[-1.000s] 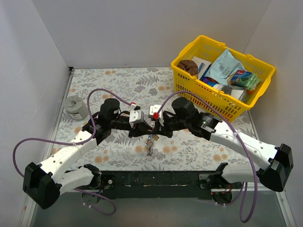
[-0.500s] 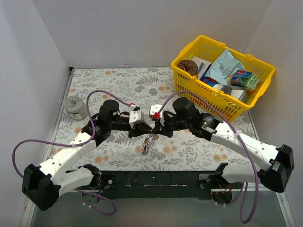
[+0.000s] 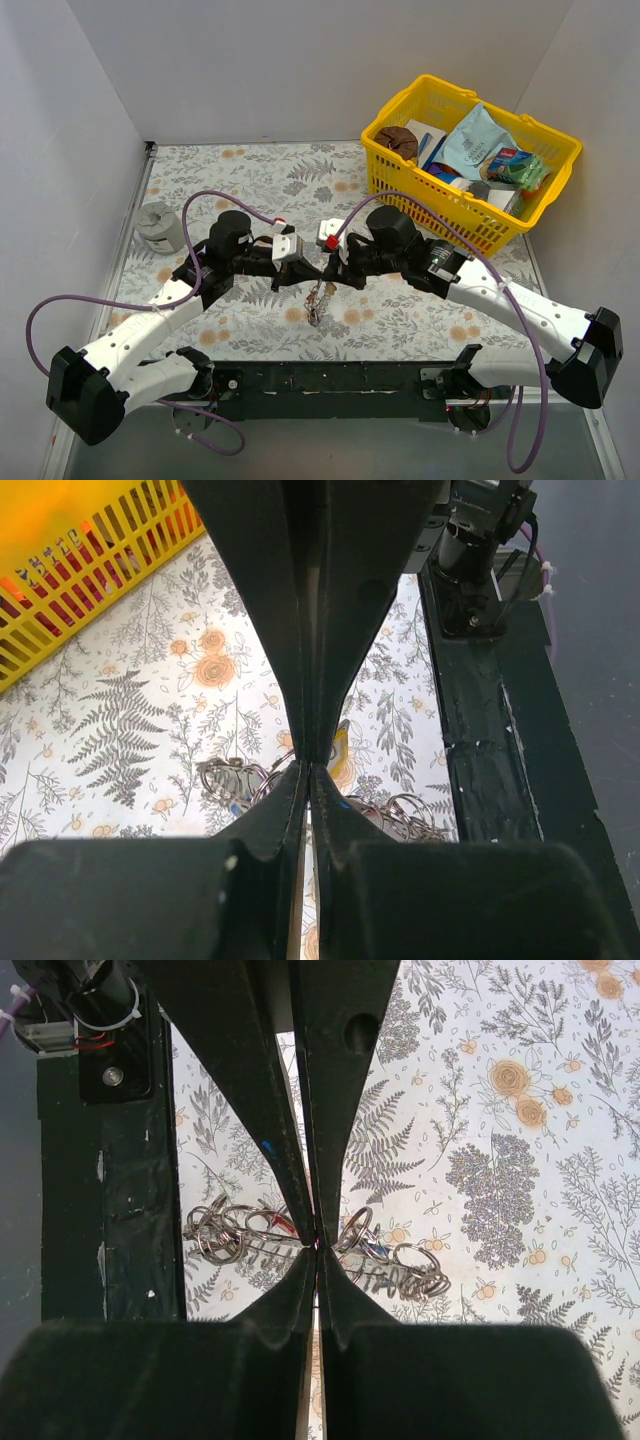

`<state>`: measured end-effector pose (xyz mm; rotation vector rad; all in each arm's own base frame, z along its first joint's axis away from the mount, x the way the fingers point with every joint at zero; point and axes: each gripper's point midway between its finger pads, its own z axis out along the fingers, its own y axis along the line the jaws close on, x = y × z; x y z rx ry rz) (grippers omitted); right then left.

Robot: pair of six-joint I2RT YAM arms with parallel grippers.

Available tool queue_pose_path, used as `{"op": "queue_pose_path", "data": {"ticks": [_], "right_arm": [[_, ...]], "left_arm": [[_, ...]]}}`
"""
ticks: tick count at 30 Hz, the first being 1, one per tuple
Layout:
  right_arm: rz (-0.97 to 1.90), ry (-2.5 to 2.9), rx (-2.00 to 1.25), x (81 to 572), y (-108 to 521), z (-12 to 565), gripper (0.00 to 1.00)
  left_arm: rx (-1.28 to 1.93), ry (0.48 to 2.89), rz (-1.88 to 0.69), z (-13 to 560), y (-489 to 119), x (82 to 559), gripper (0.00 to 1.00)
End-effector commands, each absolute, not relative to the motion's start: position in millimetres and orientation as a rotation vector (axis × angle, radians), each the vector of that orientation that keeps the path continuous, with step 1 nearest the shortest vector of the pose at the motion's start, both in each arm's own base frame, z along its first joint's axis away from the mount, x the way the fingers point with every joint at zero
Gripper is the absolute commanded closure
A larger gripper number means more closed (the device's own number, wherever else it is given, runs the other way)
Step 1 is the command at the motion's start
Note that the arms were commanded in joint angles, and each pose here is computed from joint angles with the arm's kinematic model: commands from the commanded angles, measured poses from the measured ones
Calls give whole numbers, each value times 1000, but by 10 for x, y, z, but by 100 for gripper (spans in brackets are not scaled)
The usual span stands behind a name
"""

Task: Put the keys on the keyring

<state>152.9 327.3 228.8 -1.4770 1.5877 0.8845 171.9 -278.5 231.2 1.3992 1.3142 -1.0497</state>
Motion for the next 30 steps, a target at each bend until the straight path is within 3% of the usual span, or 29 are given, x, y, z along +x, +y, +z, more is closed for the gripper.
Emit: {"op": "queue_pose_path", "data": {"ticks": [1, 2, 8, 14, 22, 30], "right_arm": [[894, 1469, -1382, 1571, 3328, 2657, 88], [888, 1464, -1366, 1574, 3307, 2688, 78], [816, 1462, -1206, 1713, 3155, 2845, 53], [827, 1419, -1156, 1694, 3059, 2966, 39], [885, 1438, -1191, 1638, 3130, 2901, 33], [918, 1476, -1171, 1667, 3167, 3026, 35]], "left_arm": [[1372, 1265, -1084, 2404, -2805, 1662, 100], [1355, 1225, -1077, 2495, -2813, 1660, 100], [1202, 1168, -1063, 2661, -2776, 1682, 100], [1077, 1069, -1076, 2849, -2719, 1632, 100], [1002, 942, -1084, 3065, -2663, 1557, 100], [973, 813, -1046, 3219, -2597, 1482, 100]]}}
